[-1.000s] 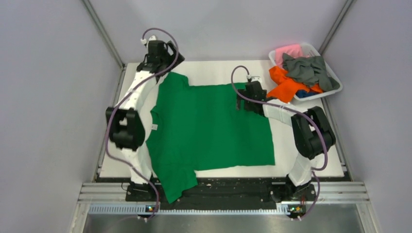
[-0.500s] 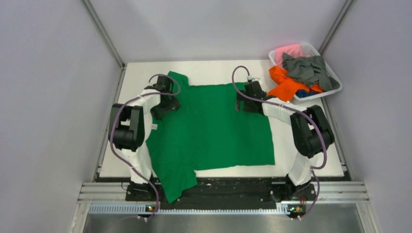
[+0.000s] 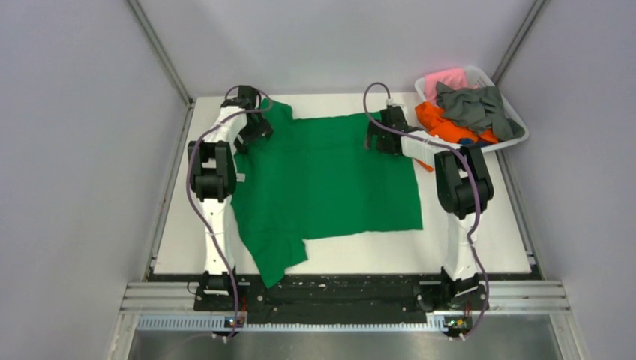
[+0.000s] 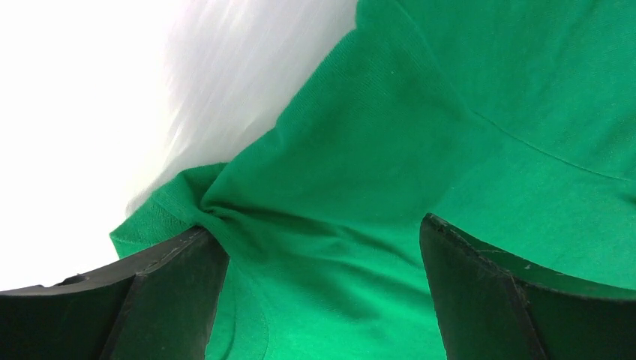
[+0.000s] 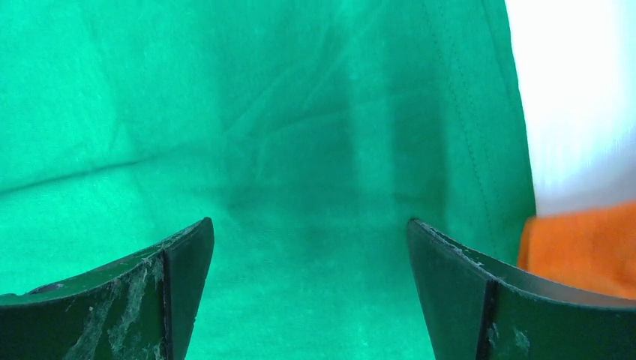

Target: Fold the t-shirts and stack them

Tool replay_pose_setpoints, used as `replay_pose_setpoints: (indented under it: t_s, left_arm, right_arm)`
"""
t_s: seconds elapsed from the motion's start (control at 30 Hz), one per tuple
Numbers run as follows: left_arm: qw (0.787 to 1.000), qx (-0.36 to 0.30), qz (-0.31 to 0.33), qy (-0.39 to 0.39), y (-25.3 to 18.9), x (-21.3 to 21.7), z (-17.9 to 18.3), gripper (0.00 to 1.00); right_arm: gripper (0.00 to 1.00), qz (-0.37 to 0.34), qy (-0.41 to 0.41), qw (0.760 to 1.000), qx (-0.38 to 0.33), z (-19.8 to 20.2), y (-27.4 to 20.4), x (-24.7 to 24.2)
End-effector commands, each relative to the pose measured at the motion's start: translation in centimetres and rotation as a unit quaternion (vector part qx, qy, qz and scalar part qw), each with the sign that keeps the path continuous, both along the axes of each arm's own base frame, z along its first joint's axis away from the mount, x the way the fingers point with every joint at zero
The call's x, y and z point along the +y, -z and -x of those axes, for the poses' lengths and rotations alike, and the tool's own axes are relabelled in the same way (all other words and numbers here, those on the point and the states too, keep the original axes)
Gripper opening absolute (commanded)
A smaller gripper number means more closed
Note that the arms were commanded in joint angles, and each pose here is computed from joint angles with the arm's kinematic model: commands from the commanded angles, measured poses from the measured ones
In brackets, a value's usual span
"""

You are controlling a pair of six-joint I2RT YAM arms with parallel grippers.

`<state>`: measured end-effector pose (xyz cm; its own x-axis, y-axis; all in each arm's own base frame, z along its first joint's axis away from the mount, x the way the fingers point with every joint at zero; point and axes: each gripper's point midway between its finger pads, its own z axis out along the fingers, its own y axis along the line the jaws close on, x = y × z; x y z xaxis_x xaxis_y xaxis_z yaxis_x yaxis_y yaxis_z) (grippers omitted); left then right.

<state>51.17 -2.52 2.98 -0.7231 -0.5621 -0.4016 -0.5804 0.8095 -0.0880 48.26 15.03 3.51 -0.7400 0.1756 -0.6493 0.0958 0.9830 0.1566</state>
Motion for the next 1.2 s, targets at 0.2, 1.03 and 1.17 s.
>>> replay_pose_setpoints:
  t_s: [0.2, 1.03, 1.17]
  left_arm:
    - [0.988, -0.106, 0.106, 0.029, 1.1, 1.0, -10.1, 0.99]
    - [0.997, -0.065, 0.026, -0.025, -7.5, -2.9, 25.2, 0.96]
    - [0.995, -0.021, 0.044, -0.082, -4.1, -1.8, 32.9, 0.94]
  right_arm:
    - [0.99, -0.006, -0.004, 1.0, 0.013, -4.7, 1.7, 0.9]
    - [0.99, -0.006, 0.0, 1.0, -0.017, 16.9, -7.7, -3.3]
    - [0.99, -0.001, 0.007, 1.0, -0.016, 19.8, -6.5, -4.9]
